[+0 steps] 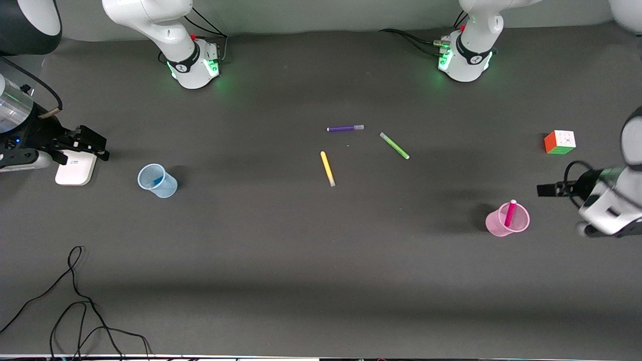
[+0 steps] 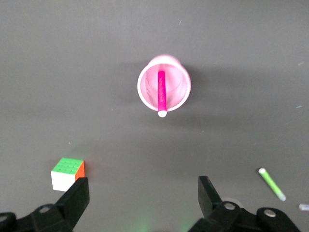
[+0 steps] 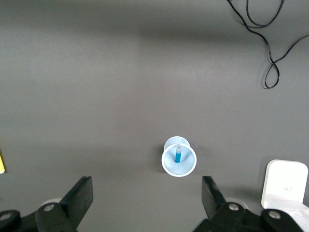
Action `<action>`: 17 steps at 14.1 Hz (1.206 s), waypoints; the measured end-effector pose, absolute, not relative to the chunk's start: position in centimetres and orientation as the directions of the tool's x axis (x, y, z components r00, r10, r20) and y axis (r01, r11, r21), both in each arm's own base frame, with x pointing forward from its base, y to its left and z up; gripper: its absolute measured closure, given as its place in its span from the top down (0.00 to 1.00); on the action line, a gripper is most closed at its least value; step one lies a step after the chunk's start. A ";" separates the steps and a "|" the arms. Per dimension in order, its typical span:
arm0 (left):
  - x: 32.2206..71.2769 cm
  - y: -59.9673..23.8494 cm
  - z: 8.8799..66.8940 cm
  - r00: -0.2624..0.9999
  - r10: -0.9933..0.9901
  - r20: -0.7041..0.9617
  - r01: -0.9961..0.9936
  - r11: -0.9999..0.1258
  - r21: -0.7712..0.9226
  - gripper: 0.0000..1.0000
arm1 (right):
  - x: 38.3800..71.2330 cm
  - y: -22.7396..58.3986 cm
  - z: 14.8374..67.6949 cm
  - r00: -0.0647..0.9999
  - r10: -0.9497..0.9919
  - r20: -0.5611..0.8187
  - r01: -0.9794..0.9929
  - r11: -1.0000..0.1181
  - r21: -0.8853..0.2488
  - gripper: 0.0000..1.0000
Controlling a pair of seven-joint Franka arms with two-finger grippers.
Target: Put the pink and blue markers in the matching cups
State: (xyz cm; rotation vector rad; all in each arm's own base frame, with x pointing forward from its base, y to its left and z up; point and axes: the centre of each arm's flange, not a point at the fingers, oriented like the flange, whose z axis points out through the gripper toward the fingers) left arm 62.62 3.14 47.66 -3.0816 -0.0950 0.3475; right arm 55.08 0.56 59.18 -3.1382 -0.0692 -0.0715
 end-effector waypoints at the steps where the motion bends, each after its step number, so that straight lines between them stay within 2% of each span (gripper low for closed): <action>1: 61.4 2.7 49.3 0.983 0.061 -0.176 0.054 -0.998 -0.046 1.00 | 55.1 0.2 59.2 0.998 0.037 0.045 0.037 -0.999 -0.002 1.00; 4: 57.9 1.8 52.6 0.992 0.060 -0.109 0.056 -0.998 -0.034 1.00 | 55.1 -0.4 59.2 0.999 0.026 0.044 0.026 -1.000 -0.003 1.00; 8: 56.1 -0.9 56.7 0.997 0.032 -0.066 0.032 -0.999 -0.009 1.00 | 55.0 -1.7 58.8 0.999 0.001 0.037 0.001 -1.000 -0.005 1.00; 17: 55.5 -1.8 58.7 0.997 0.028 -0.067 0.027 -1.000 -0.003 1.00 | 54.2 -0.9 59.8 0.999 0.014 0.036 0.014 -1.000 -0.008 1.00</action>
